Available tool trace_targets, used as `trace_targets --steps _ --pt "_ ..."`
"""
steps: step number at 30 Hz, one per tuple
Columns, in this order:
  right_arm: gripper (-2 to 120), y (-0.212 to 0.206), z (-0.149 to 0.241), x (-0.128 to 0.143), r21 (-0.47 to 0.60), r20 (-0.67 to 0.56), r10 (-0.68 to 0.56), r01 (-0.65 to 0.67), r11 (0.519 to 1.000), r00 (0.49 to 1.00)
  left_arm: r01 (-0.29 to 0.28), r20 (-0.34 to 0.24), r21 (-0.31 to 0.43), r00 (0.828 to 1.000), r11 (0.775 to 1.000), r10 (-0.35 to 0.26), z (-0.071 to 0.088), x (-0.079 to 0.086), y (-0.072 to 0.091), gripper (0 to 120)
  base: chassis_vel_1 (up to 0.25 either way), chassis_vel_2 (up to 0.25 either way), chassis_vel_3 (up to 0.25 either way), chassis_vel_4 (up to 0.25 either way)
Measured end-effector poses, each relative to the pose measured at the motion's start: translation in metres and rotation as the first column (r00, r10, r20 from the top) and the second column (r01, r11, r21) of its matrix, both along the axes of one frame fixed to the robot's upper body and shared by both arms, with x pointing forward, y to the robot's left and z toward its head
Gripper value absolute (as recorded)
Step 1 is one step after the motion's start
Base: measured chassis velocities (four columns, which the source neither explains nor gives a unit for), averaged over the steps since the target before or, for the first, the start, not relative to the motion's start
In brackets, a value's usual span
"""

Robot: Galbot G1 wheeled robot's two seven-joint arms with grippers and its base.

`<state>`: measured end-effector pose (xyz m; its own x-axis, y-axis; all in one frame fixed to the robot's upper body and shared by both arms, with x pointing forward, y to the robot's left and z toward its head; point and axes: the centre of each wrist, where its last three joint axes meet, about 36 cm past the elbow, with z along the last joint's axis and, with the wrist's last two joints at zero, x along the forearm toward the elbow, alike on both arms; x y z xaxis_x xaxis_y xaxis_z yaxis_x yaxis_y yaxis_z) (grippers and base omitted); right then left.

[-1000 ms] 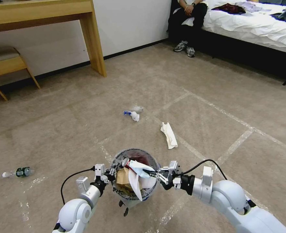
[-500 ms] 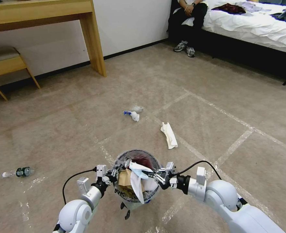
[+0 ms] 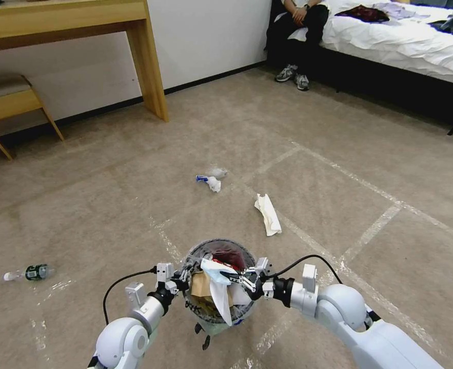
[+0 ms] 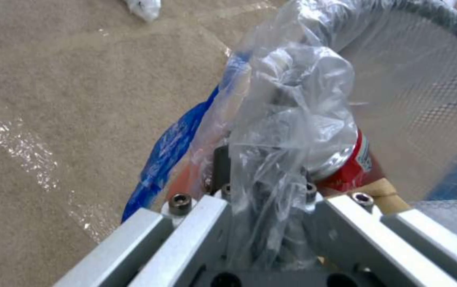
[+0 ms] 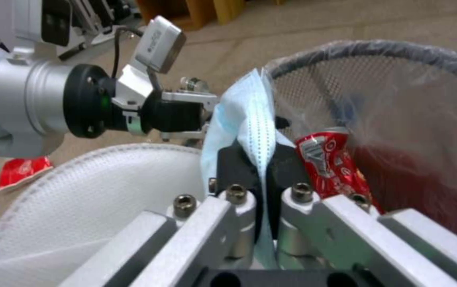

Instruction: Pick up the trash bin and place the garbage on the floor into it.

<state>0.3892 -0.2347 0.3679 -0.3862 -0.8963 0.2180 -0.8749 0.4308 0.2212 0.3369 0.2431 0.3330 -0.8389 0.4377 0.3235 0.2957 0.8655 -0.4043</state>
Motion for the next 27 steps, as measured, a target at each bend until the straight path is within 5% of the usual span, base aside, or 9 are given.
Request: trace_targets --steps 27 --pt "98 -0.006 -0.015 0.000 -0.014 -0.006 -0.033 0.033 0.999 0.999 -0.004 -0.019 -0.034 1.000 0.999 0.003 0.005 -0.002 -0.002 1 0.000 0.000 0.000 0.000"
